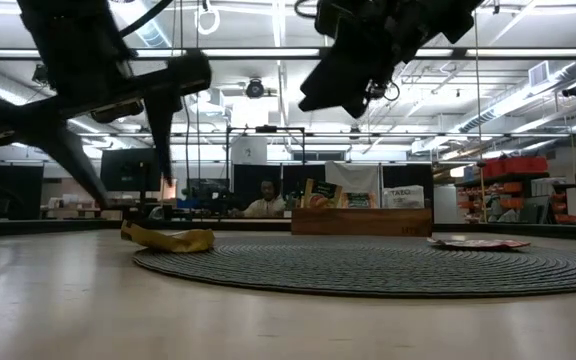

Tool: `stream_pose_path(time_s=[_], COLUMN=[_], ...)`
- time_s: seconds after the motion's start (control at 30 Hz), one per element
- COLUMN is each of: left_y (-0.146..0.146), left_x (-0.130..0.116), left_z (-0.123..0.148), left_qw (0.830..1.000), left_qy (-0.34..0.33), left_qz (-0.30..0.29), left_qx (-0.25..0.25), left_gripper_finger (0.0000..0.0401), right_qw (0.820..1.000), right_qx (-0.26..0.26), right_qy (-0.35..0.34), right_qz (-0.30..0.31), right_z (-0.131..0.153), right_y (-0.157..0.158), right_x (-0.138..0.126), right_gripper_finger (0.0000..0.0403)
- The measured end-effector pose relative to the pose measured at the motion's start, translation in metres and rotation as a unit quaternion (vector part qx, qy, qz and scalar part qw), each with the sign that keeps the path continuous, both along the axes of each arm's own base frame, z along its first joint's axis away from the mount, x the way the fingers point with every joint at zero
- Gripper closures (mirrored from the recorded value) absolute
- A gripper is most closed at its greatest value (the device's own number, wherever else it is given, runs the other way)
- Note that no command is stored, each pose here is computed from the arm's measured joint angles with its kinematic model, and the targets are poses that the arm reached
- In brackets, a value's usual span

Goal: Pick & Place Tea
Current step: Put the yellow tea bag into the left section of the wooden organizer

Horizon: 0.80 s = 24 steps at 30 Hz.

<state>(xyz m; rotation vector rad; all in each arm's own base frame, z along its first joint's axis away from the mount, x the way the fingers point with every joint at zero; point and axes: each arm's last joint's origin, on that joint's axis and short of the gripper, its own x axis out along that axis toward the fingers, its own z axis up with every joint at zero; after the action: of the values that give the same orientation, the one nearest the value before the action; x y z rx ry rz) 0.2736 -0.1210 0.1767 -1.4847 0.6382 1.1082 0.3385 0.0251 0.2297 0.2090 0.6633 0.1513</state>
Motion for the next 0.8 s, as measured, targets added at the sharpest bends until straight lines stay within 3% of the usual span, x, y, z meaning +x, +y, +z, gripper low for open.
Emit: stream_pose_path(time_s=[0.27, 0.8], left_y=[0.001, -0.002], left_x=[-0.002, 0.008], left_z=[-0.003, -0.028], left_qw=[0.999, 0.999], left_qy=[0.027, 0.044], left_qz=[-0.004, 0.011], left_qx=[-0.016, -0.015], left_gripper_finger=[0.0147, 0.0169], right_qw=[0.999, 0.998], right_qx=[-0.024, -0.005], right_qy=[-0.008, -0.011], right_qz=[-0.021, -0.054], right_z=[0.001, 0.002], right_y=[-0.012, -0.011], right_x=[0.001, 0.002], right_gripper_finger=[0.0261, 0.0261])
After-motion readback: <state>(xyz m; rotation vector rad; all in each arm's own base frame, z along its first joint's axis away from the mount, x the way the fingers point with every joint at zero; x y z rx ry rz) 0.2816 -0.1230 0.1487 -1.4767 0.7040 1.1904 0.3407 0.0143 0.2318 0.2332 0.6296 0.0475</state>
